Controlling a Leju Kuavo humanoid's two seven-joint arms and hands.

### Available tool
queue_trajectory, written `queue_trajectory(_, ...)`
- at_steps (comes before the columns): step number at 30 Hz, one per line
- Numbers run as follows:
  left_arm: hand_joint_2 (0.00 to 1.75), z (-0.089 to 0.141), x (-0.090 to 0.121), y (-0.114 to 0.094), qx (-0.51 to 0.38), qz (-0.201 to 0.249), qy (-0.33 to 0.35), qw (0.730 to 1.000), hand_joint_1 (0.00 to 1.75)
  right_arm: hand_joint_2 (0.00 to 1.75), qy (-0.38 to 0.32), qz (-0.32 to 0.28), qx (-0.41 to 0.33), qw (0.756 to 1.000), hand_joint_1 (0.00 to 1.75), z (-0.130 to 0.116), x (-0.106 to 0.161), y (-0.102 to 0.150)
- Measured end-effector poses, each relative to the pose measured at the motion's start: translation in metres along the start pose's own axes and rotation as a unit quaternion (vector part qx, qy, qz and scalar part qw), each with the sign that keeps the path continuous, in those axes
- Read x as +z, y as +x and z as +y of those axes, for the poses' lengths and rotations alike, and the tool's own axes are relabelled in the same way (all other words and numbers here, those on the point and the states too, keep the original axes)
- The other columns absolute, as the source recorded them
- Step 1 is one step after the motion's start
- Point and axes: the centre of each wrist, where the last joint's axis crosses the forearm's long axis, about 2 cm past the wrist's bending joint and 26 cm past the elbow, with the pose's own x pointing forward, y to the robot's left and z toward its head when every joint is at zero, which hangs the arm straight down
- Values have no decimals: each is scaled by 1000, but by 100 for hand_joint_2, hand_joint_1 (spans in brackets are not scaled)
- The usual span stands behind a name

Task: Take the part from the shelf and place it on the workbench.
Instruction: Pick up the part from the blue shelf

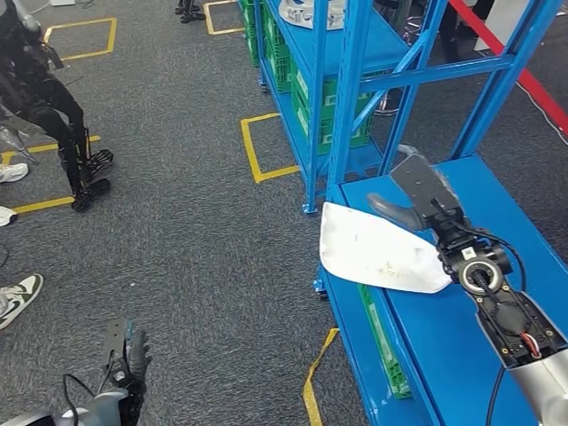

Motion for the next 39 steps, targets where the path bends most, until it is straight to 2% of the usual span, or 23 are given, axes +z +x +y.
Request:
queue_trajectory(5, 0, 18, 5, -4, 2, 2, 20, 1000, 0, 175, -68, 31, 1, 997, 0, -35, 24, -5)
queue_trajectory(12, 0, 46, 13, -10, -3, 16, 52, 998, 0, 175, -144, 83, -13, 986, 0, -76, 78, -23)
queue_trajectory(17, 0, 58, 16, -10, -13, 24, 61, 998, 0, 175, -164, 140, -58, 975, 0, -106, 114, -37)
queue_trajectory(21, 0, 62, 14, -7, -18, 26, 65, 997, 0, 175, -168, 164, -75, 969, 0, -126, 132, -43)
queue_trajectory(29, 0, 62, 14, -6, -17, 27, 68, 997, 0, 175, -137, 189, -125, 964, 0, -138, 144, -52)
queue_trajectory(39, 0, 54, 12, -6, -13, 30, 61, 998, 0, 175, -69, 175, -221, 957, 0, -134, 137, -57)
